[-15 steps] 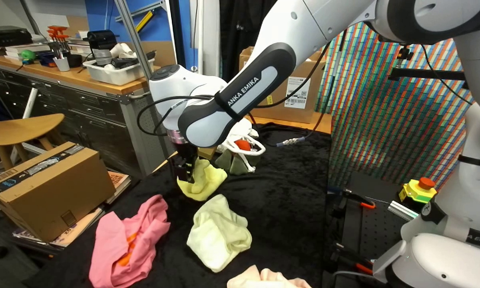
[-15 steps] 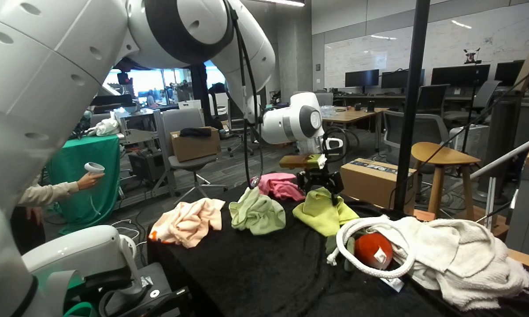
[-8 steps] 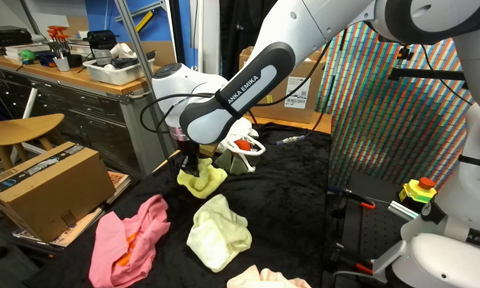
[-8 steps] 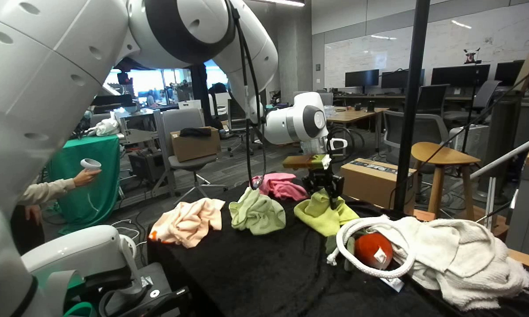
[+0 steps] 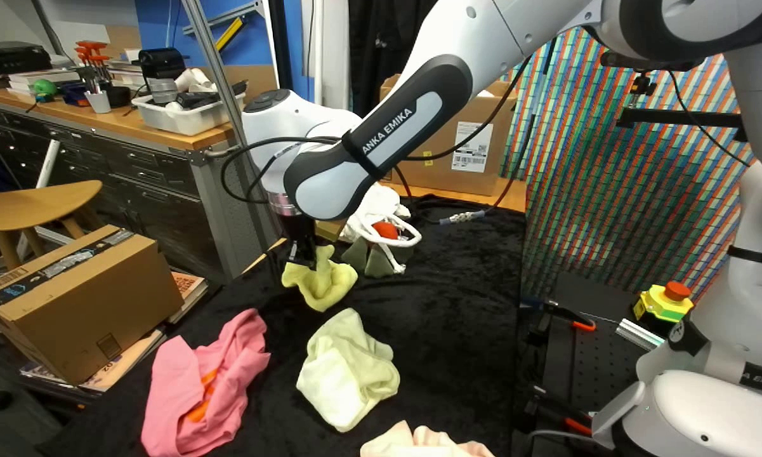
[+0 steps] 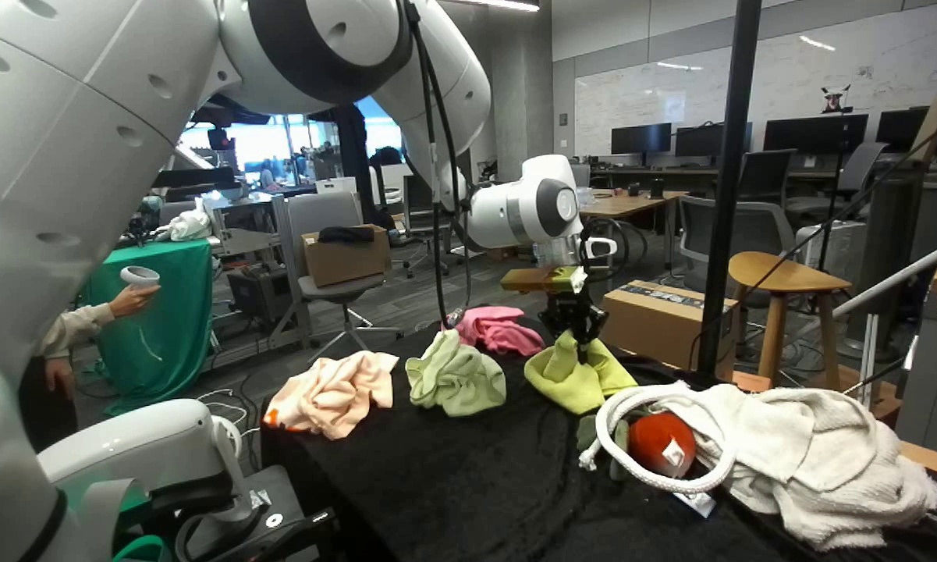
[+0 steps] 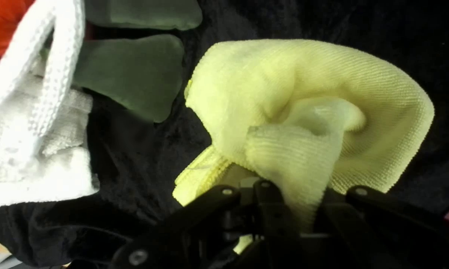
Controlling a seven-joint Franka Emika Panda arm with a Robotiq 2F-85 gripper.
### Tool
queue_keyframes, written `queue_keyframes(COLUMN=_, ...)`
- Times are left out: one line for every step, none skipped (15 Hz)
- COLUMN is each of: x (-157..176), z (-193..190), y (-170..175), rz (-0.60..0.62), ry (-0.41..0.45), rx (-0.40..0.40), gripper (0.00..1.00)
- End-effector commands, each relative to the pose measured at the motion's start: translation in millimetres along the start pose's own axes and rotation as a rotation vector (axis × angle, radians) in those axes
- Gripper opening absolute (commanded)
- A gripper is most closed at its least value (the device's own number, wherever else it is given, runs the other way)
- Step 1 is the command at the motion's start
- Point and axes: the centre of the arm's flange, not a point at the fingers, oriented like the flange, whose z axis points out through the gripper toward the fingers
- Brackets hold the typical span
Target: Put all the object in the right back
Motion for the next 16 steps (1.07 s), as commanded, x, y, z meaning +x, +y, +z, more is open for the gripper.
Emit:
queue_keyframes(x=-19, z=-28, y=9, rz=0.003, ry=0.015, rx=0.03, gripper=0.04)
queue_keyframes(x=-26, z=-35, y=11, rz=0.004, ry=0.023, rx=0.03, gripper=0.04)
queue_keyframes(x=-32, z=-42, y=14, rz=0.008, ry=0.032, rx=0.027, gripper=0.04)
queue_keyframes(x=-40, z=-50, y=18, rz=0.009, ry=0.04, rx=0.027, gripper=0.04)
queue_keyframes(x=-48, z=-58, y=23, rz=0.018, ry=0.052, rx=0.021, gripper=0.04)
queue_keyframes(x=-55, z=-67, y=29, rz=0.024, ry=0.059, rx=0.018, gripper=0.04)
queue_keyframes(x=-64, z=-76, y=38, rz=0.041, ry=0.072, rx=0.016, gripper=0.04)
queue_keyframes(x=-70, z=-84, y=48, rz=0.066, ry=0.089, rx=0.011, gripper=0.04)
queue_keyframes(x=-76, z=-93, y=61, rz=0.093, ry=0.107, rx=0.01, gripper=0.04)
queue_keyframes(x=-80, z=-101, y=74, rz=0.125, ry=0.125, rx=0.006, gripper=0.04)
queue_keyframes(x=-84, z=-108, y=86, rz=0.152, ry=0.139, rx=0.002, gripper=0.04)
queue_keyframes(x=-87, z=-116, y=103, rz=0.193, ry=0.155, rx=-0.002, gripper=0.04)
queue_keyframes(x=-89, z=-123, y=119, rz=0.235, ry=0.167, rx=-0.005, gripper=0.04)
queue_keyframes(x=-91, z=-128, y=136, rz=0.286, ry=0.176, rx=-0.01, gripper=0.04)
queue_keyframes(x=-91, z=-131, y=150, rz=0.327, ry=0.183, rx=-0.011, gripper=0.04)
queue_keyframes(x=-92, z=-133, y=166, rz=0.366, ry=0.185, rx=-0.01, gripper=0.04)
